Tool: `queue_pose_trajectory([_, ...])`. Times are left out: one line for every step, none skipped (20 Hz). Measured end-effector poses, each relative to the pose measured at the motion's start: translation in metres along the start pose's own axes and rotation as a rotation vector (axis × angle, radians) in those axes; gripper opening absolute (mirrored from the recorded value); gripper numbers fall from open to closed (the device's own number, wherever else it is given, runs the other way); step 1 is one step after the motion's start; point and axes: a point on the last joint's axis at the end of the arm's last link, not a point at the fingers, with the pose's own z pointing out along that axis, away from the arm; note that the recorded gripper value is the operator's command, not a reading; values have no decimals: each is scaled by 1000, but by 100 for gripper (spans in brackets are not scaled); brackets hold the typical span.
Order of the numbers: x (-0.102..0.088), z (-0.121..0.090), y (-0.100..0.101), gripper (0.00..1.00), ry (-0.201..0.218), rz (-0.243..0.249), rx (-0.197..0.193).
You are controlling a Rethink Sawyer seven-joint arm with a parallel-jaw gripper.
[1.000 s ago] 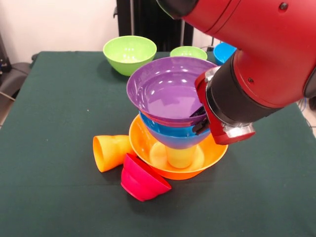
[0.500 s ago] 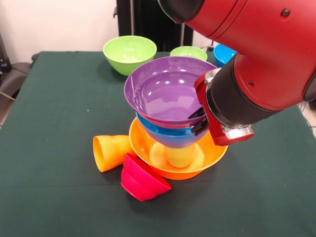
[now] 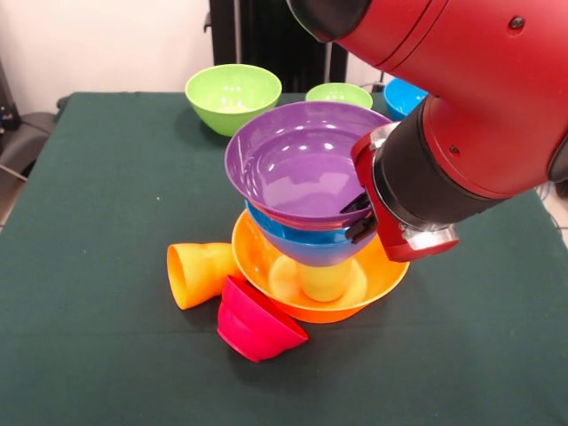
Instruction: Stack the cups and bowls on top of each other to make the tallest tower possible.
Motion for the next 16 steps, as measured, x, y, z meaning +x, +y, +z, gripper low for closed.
queue_pose_trajectory([1, 0, 0, 0, 0, -1, 0])
queue_pose_trajectory([1, 0, 0, 0, -1, -1, 0])
queue_pose_trajectory([2, -1, 0, 0, -1, -2, 0])
queue_pose_trajectory([3, -1, 1, 0, -2, -3, 0])
queue_pose_trajectory([4, -1, 1, 0, -2, -4, 0])
queue_pose_trajectory([4, -1, 1, 0, -3, -5, -1])
queue_pose_trajectory([5, -2, 1, 0, -4, -6, -1])
queue_pose_trajectory([7, -2, 1, 0, -4, -7, -1])
queue_pose_trajectory([8, -2, 2, 0, -5, -8, -1])
queue_pose_trajectory([8, -2, 2, 0, -6, -9, -1])
queue_pose_trajectory([10, -3, 2, 0, -6, -10, -1])
queue_pose_trajectory([11, -3, 2, 0, -7, -11, -2])
queue_pose_trajectory([11, -3, 2, 0, -8, -12, -2])
queue_pose_trajectory([12, -3, 3, 0, -9, -13, -3])
queue_pose_trajectory([12, -4, 3, 0, -11, -13, -5])
queue_pose_trajectory([13, -4, 3, 0, -13, -14, -7])
